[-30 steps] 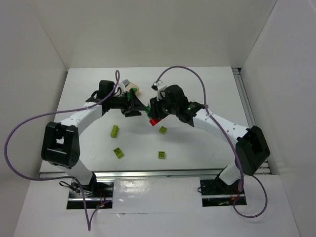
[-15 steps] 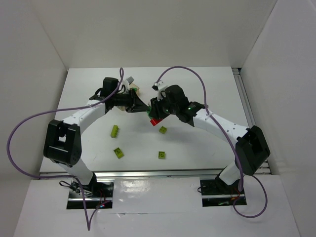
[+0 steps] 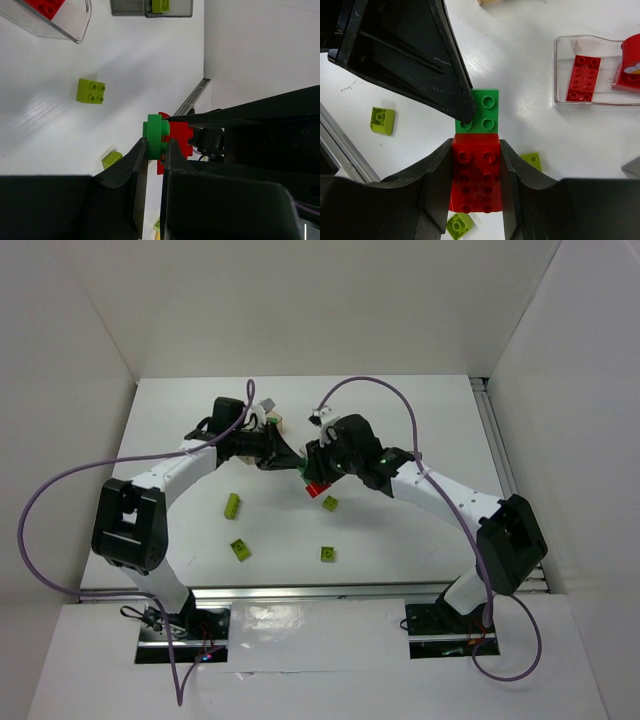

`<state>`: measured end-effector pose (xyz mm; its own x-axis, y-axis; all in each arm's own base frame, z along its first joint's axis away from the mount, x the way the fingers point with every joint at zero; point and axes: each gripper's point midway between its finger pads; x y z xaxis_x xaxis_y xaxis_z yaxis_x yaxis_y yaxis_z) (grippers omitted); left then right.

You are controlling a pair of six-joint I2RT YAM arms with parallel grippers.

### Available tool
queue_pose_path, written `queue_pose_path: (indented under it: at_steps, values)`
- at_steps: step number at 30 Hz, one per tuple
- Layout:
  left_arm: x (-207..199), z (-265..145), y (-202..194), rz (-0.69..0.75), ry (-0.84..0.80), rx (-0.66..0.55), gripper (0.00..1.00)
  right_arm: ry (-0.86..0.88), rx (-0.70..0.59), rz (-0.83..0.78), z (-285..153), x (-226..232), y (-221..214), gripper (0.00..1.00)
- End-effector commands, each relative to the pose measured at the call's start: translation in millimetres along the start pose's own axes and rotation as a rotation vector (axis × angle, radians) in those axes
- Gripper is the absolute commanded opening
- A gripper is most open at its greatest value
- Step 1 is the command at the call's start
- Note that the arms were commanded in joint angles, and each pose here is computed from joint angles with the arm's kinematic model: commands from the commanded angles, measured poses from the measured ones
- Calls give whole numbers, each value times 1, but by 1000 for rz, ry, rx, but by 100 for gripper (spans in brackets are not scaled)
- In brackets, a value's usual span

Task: Sort the legos into containers by color

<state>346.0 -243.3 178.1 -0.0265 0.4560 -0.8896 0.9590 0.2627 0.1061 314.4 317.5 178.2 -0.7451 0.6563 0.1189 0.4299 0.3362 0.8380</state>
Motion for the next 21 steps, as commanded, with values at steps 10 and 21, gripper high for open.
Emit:
queue_pose_path:
  at_steps: [10,21]
  values:
    - [71,10,27,1,271,-100,0,-106,-185,97,-36,-7,50,18]
    - [73,-35,42,0,345,-221,0,-427,-102,173,30,-89,57,18]
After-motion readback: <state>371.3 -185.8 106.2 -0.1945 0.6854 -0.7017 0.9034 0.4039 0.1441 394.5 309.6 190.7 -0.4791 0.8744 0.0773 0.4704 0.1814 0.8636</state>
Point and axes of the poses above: each gripper's point midway between its finger pads, its own z axis out along the fingers, its own x axis along the line the jaws close on, y = z × x, and after that the axes turned 9 degrees about -z, right-handed
